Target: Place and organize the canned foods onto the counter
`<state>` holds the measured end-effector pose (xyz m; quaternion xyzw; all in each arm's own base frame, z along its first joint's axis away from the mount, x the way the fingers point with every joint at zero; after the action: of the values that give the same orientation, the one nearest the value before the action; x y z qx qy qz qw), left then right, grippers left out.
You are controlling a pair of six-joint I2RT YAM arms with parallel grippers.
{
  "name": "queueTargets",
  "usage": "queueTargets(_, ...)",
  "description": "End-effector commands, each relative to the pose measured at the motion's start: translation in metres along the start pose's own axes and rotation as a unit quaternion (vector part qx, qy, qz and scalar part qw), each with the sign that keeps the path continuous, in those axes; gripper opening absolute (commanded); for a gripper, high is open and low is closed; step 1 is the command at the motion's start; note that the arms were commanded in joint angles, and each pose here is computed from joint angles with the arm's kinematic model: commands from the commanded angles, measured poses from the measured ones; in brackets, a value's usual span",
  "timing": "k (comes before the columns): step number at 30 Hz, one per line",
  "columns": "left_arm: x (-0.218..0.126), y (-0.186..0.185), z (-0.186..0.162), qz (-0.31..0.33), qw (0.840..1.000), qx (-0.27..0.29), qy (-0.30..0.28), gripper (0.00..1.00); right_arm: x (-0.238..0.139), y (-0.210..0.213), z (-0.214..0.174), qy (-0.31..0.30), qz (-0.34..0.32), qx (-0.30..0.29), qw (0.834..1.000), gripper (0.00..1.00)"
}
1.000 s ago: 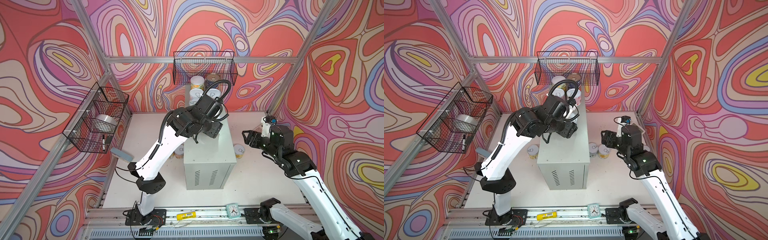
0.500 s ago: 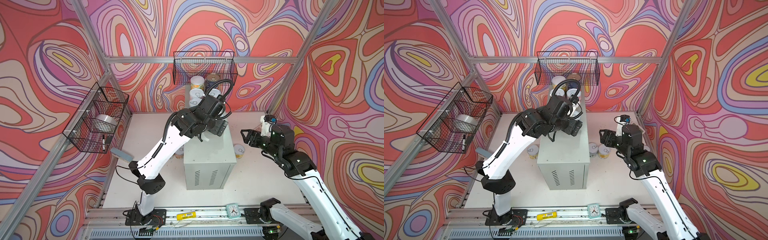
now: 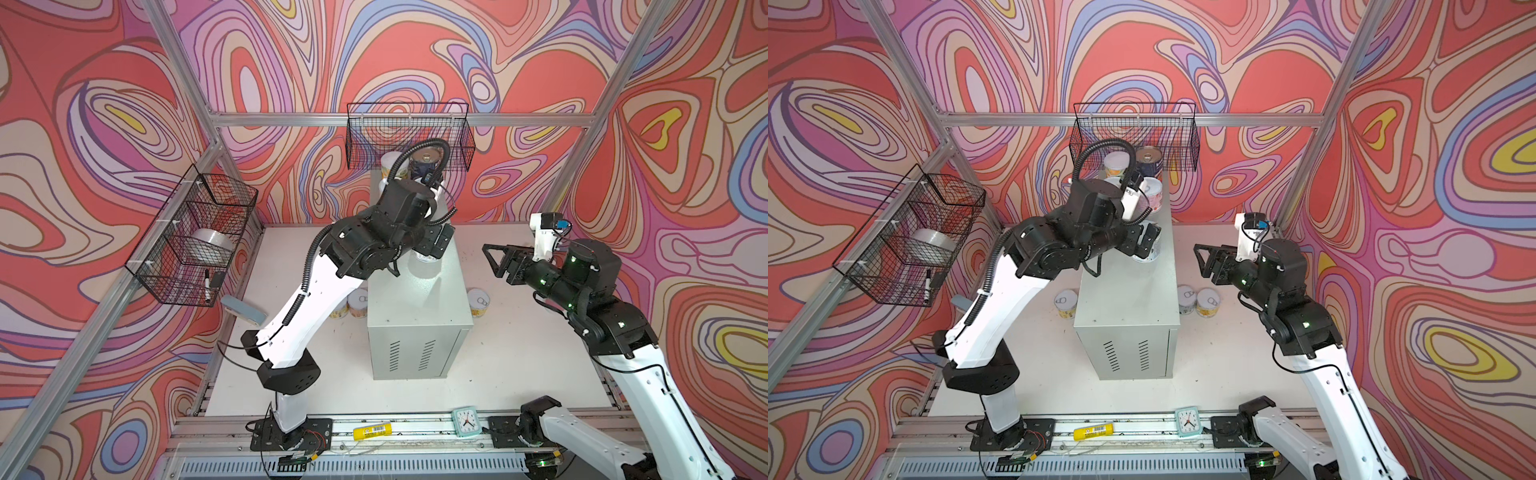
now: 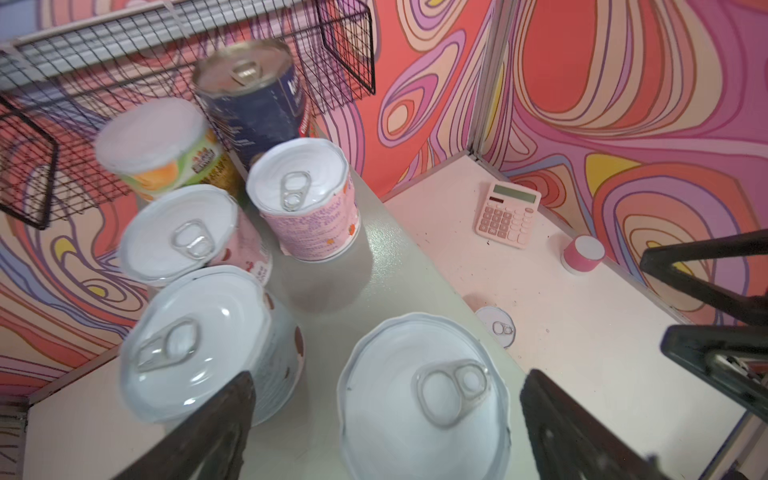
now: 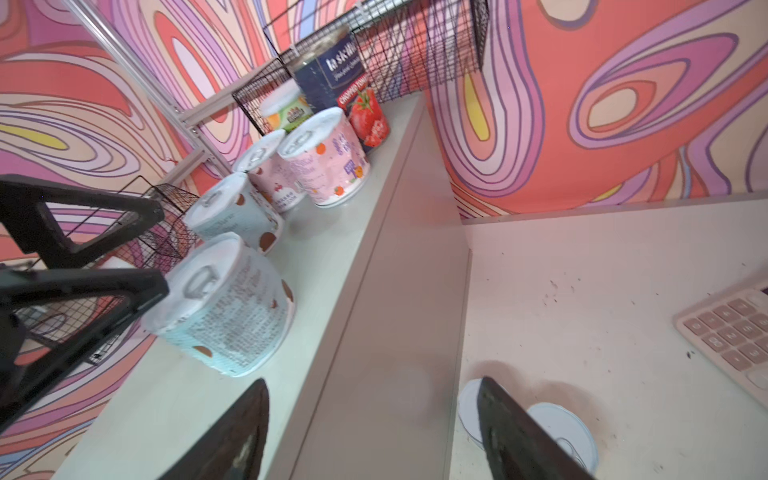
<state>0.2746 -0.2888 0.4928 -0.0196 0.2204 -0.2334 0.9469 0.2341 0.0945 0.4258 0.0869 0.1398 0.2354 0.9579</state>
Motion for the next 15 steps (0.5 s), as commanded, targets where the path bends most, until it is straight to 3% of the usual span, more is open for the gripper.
queueTargets(1,-0.047,0.021,0.027,0.028,0.996,-0.007,-0.082,1.00,-0.003,0.014,0.011,-0.017,0.055,-0.020,0.998,0.84)
queueTargets(8,-0.096,0.055,0.018,0.065,0.989,-0.031,-0.131,1.00,-0.008,0.030,0.019,-0.028,0.108,-0.040,0.993,0.84)
queueTargets(15,-0.107,0.073,-0.020,0.051,0.993,-0.065,-0.085,1.00,0.006,0.049,0.009,0.002,0.103,-0.077,0.992,0.79)
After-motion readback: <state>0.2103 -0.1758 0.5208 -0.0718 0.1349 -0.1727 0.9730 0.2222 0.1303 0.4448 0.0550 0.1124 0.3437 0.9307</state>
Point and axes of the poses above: each gripper's point midway between its finger pads, its own x axis out along the fingers, its own y axis along the line the jaws close on, z = x × y, the point moved 6 cm from there along -x, back along the fingers, and after that the axes turned 12 degrees about -x, right-handed, at the moved point
